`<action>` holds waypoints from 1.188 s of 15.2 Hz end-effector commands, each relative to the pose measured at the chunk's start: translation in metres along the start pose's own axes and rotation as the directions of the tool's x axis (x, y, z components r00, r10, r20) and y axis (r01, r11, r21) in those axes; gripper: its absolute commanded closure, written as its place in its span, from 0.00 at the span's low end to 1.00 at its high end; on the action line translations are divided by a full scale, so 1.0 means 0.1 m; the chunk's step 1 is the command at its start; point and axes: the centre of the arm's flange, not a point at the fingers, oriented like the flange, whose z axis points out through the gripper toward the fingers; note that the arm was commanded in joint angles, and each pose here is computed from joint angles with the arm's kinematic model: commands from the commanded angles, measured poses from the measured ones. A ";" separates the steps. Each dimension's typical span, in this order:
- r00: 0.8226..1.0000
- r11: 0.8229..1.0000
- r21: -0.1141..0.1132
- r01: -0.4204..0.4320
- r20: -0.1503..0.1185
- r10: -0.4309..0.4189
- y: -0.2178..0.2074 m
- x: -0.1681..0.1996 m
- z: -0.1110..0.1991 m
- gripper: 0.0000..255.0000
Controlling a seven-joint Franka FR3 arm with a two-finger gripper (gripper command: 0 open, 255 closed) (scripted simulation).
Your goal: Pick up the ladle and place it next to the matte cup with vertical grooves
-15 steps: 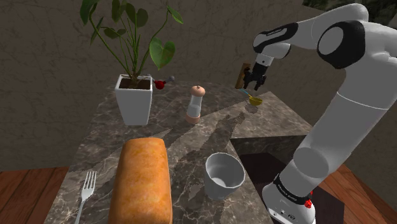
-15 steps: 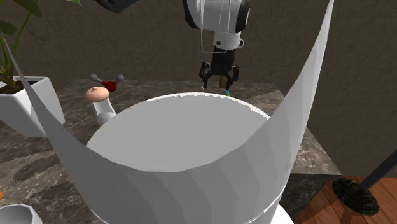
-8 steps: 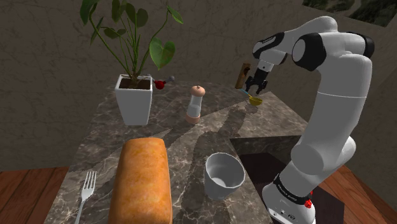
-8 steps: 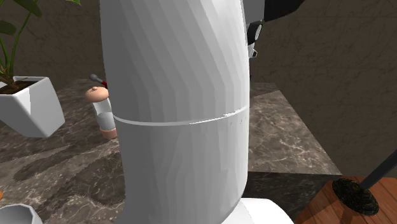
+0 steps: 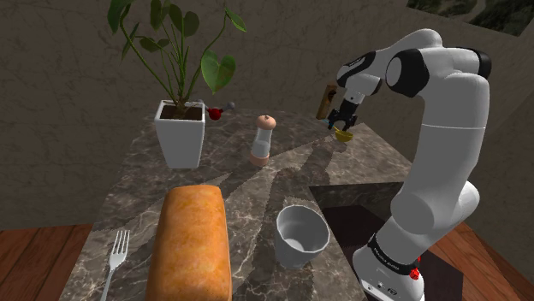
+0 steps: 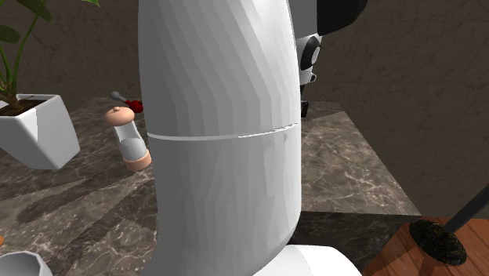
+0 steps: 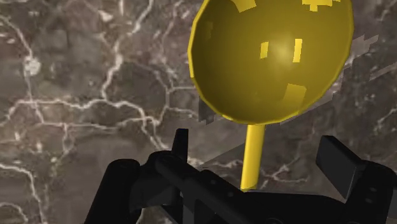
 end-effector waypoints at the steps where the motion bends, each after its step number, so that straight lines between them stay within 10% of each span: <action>1: 1.000 1.000 0.000 0.000 0.000 0.000 0.01 0.00 0.08 0.00; 8: 1.000 1.000 0.000 0.000 0.000 0.000 0.01 0.00 0.08 0.00; 9: 1.000 1.000 0.000 0.000 0.000 0.000 0.01 0.00 0.08 1.00; 18: 1.000 1.000 0.000 0.000 0.000 0.000 0.01 0.00 0.08 1.00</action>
